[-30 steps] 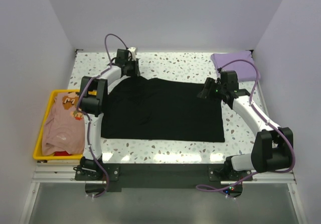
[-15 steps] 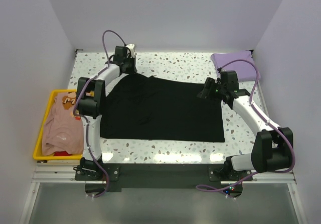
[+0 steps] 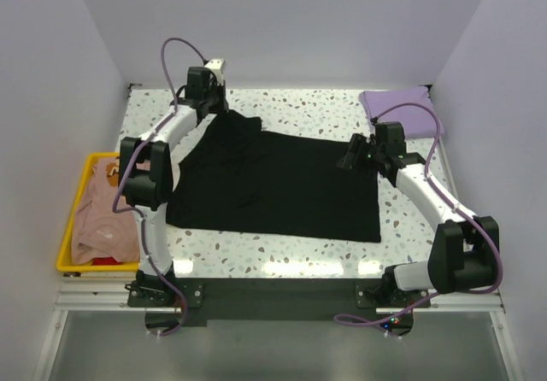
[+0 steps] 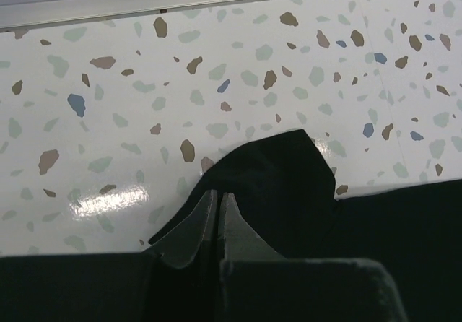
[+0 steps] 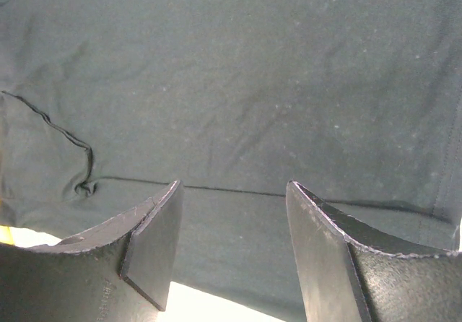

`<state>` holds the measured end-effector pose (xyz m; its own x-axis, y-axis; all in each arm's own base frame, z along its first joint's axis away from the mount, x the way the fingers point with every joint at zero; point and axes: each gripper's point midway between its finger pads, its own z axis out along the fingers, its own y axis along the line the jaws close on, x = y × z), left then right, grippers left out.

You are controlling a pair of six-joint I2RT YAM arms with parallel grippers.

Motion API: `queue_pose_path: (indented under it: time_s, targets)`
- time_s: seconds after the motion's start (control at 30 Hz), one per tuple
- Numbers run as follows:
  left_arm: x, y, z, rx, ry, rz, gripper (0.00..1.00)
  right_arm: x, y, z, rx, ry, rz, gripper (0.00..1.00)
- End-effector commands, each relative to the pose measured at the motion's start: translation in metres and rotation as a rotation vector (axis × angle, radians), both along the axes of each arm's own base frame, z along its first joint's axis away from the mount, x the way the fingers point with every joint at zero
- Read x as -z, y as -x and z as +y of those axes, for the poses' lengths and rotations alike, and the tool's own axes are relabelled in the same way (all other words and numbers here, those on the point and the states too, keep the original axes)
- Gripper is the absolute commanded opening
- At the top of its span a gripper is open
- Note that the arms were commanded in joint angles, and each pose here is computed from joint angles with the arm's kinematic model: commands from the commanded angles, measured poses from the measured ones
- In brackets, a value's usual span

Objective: Fold and stack the t-shirts
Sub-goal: Fold the tshirt

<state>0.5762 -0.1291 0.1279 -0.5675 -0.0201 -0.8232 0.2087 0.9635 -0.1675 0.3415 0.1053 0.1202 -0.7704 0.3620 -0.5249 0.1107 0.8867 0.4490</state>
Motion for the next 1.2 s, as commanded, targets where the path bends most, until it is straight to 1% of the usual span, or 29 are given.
queue_pose_path:
  time_s: [0.0, 0.27, 0.3, 0.37, 0.47, 0.5, 0.53, 0.57, 0.6, 0.63, 0.67, 0.7, 0.73, 0.77, 0.8, 0.83, 0.9, 1.0, 1.03, 1.17]
  targets:
    - [-0.035, -0.003, 0.009, -0.029, 0.014, -0.087, 0.0, 0.0, -0.007, -0.004, 0.004, 0.022, -0.035, 0.63]
    - [-0.009, 0.006, 0.006, -0.013, 0.023, -0.029, 0.0, 0.002, -0.008, -0.005, 0.016, 0.026, -0.033, 0.63]
    - [-0.003, 0.006, 0.005, -0.012, 0.021, -0.016, 0.05, 0.001, -0.01, -0.006, 0.02, 0.025, -0.038, 0.63]
    - [-0.001, 0.005, 0.008, -0.024, 0.012, -0.006, 0.09, 0.003, -0.01, -0.006, 0.023, 0.031, -0.034, 0.63]
    - [-0.002, 0.002, 0.019, -0.089, -0.019, -0.012, 0.39, 0.008, -0.012, -0.007, 0.029, 0.039, -0.019, 0.63]
    - [-0.004, 0.001, 0.023, -0.109, -0.029, -0.019, 0.55, 0.007, -0.015, -0.008, 0.035, 0.041, -0.024, 0.63]
    - [-0.008, -0.002, 0.026, -0.122, -0.036, -0.031, 0.61, 0.009, -0.016, -0.008, 0.038, 0.046, -0.018, 0.63]
    - [-0.015, -0.007, 0.026, -0.125, -0.038, -0.052, 0.65, 0.008, -0.017, -0.008, 0.039, 0.043, -0.019, 0.63]
    - [-0.011, -0.011, 0.03, -0.142, -0.06, -0.052, 0.68, 0.007, -0.02, -0.009, 0.043, 0.046, -0.024, 0.63]
    - [-0.02, -0.02, 0.031, -0.149, -0.063, -0.071, 0.68, 0.01, -0.02, -0.009, 0.045, 0.047, -0.016, 0.63]
    - [-0.019, -0.025, 0.031, -0.147, -0.067, -0.067, 0.68, 0.009, -0.022, -0.009, 0.05, 0.047, -0.019, 0.63]
    - [-0.003, -0.03, 0.03, -0.139, -0.081, -0.042, 0.68, 0.01, -0.023, -0.01, 0.054, 0.046, -0.018, 0.63]
    - [-0.01, -0.038, 0.028, -0.136, -0.079, -0.054, 0.68, 0.009, -0.023, -0.008, 0.053, 0.045, -0.019, 0.63]
    - [-0.006, -0.041, 0.027, -0.128, -0.08, -0.047, 0.68, 0.012, -0.024, -0.008, 0.053, 0.047, -0.017, 0.63]
    - [0.011, -0.044, 0.025, -0.113, -0.085, -0.021, 0.68, 0.012, -0.025, -0.009, 0.057, 0.045, -0.014, 0.63]
    - [0.007, -0.047, 0.01, -0.03, -0.032, -0.024, 0.68, 0.012, -0.026, -0.008, 0.058, 0.044, -0.015, 0.63]
    - [0.024, -0.049, 0.0, 0.013, -0.009, 0.009, 0.67, 0.015, -0.03, -0.008, 0.061, 0.042, -0.012, 0.63]
    - [0.033, -0.05, -0.009, 0.053, 0.021, 0.025, 0.67, 0.016, -0.04, -0.005, 0.069, 0.028, -0.012, 0.63]
    - [0.036, -0.048, -0.016, 0.09, 0.044, 0.03, 0.67, 0.015, -0.043, -0.002, 0.061, 0.017, -0.019, 0.63]
    - [0.054, -0.045, -0.028, 0.152, 0.082, 0.058, 0.67, 0.012, -0.065, 0.006, 0.055, -0.023, -0.057, 0.63]
